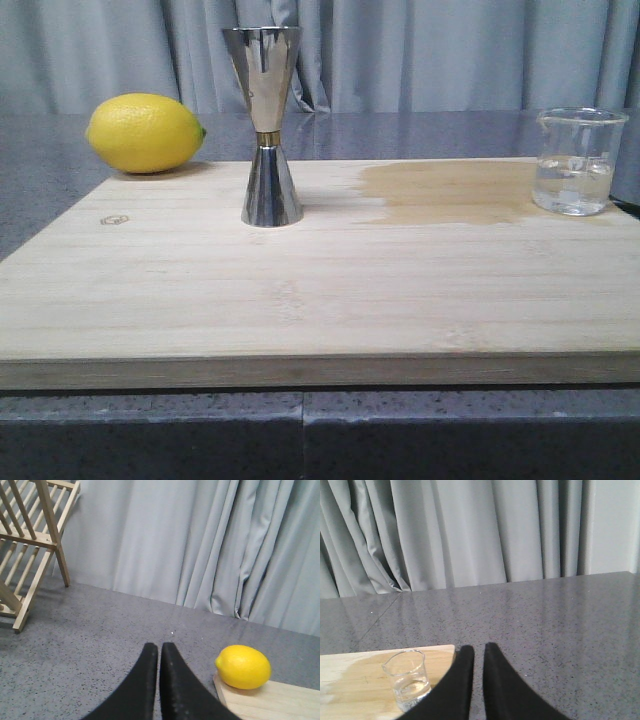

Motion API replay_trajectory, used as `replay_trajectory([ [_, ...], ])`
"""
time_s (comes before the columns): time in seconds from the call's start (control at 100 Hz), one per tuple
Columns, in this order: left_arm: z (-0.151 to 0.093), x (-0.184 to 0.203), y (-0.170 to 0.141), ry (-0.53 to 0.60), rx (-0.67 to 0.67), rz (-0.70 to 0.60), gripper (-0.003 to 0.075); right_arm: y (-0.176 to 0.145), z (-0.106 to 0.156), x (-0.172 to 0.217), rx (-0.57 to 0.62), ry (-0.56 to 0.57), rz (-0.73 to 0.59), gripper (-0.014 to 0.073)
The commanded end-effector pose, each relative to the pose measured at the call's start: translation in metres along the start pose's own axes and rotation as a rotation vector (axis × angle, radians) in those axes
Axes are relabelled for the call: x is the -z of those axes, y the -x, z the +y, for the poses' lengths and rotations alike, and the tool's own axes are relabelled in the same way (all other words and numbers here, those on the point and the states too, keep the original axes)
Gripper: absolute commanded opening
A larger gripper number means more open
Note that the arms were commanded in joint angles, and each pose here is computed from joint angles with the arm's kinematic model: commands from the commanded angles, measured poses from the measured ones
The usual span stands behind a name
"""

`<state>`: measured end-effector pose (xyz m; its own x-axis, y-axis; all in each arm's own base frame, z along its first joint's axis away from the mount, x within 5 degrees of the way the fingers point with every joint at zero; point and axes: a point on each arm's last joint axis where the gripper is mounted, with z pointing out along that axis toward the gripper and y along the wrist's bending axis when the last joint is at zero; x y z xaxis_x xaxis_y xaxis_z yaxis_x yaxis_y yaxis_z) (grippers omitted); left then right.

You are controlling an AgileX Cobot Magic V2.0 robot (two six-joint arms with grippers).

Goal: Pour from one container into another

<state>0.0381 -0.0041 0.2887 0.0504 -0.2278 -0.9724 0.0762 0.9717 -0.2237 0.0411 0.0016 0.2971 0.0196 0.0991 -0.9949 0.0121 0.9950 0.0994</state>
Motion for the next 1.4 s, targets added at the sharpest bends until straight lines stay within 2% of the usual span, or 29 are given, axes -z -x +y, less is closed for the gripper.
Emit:
replay_trajectory([
  [0.0,-0.01,-0.005,0.027,-0.057,-0.005,-0.014,-0.0018,0.029,0.003,-0.004,0.001,0.006,-0.036,0.0025],
  [0.18,-0.027,-0.021,0.046,-0.213,-0.08,0.066,-0.0018,0.054,0.008,-0.02,0.018,0.047,0.036,0.0025],
  [0.28,-0.033,-0.032,0.049,-0.28,-0.144,0.086,-0.0018,0.057,0.009,-0.032,0.02,0.054,0.131,0.0025],
  [0.36,-0.037,-0.041,0.05,-0.307,-0.126,0.083,-0.0018,0.056,0.01,-0.041,0.02,0.054,0.185,0.0025],
  [0.53,-0.042,-0.059,0.048,-0.323,-0.055,0.099,-0.0018,0.052,0.01,-0.056,-0.01,0.057,0.227,0.0025],
  [0.72,-0.046,-0.089,0.032,-0.308,-0.251,0.16,-0.0018,0.054,0.011,-0.066,-0.029,0.055,0.191,0.0025],
  [0.86,-0.046,-0.116,0.02,-0.259,-0.299,0.193,-0.0018,0.054,0.01,-0.073,-0.031,0.05,0.172,0.0025],
  [1.03,-0.059,-0.14,-0.002,-0.276,-0.32,0.243,-0.0018,0.049,0.009,-0.084,-0.027,0.043,0.211,0.0025],
  [1.17,-0.085,-0.145,-0.012,-0.354,-0.342,0.194,-0.0018,0.042,0.009,-0.094,-0.027,0.037,0.26,0.0025],
  [1.39,-0.123,-0.129,-0.01,-0.517,-0.378,0.04,-0.0018,0.034,0.008,-0.108,-0.007,0.027,0.31,0.0025],
])
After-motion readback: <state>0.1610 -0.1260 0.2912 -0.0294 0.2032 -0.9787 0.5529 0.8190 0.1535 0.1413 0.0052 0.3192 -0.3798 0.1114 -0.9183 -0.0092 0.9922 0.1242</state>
